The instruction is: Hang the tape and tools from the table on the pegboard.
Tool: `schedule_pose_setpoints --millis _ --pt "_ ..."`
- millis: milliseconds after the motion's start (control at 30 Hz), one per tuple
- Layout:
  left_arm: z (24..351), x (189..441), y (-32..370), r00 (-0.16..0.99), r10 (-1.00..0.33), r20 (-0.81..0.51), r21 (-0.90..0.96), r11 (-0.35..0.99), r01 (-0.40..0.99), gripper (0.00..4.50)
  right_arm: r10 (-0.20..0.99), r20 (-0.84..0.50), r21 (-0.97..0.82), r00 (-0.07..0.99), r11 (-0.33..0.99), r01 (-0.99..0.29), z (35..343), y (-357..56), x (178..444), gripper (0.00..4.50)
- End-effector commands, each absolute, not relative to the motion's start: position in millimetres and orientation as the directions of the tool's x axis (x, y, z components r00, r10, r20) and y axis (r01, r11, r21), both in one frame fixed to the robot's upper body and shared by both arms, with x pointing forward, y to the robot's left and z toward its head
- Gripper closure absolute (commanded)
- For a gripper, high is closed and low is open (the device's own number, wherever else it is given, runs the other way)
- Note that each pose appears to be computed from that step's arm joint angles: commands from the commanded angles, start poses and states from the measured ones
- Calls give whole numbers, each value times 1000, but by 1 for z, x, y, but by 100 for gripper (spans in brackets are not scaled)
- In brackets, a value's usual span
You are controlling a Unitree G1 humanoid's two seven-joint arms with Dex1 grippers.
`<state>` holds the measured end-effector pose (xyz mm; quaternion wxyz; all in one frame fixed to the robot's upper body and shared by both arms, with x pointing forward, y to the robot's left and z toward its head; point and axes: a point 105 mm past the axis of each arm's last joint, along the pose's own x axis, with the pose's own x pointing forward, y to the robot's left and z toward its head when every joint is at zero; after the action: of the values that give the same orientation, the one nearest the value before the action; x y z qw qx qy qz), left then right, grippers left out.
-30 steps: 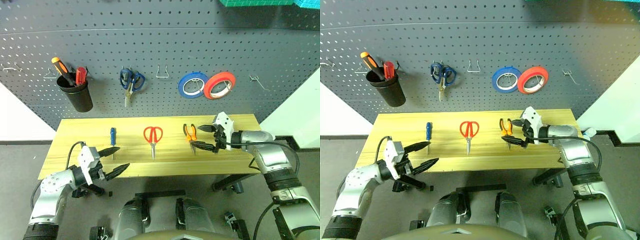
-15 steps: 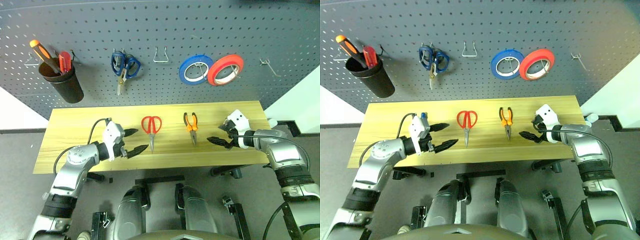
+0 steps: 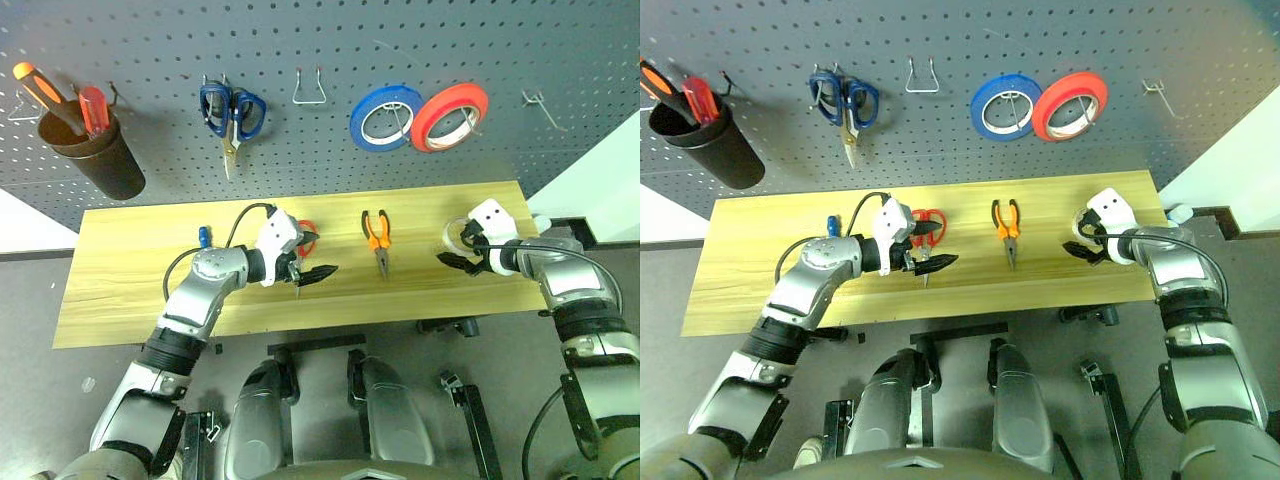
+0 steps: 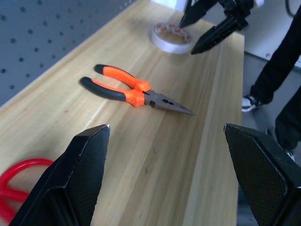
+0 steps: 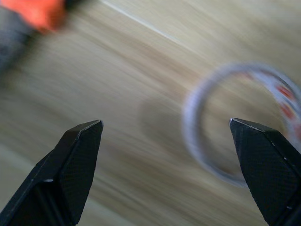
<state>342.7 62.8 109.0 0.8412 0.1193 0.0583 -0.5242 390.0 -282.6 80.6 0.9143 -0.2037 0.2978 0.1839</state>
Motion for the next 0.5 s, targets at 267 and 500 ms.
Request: schedule_pose_setpoints --millis 267,500 --pt "119 343 47 431 -880 -198 150 408 901 44 145 -675 -271 724 863 -426 76 -280 409 0" --pt "115 339 55 430 -875 -222 152 405 902 40 98 -741 -348 664 789 -506 60 -272 409 60"
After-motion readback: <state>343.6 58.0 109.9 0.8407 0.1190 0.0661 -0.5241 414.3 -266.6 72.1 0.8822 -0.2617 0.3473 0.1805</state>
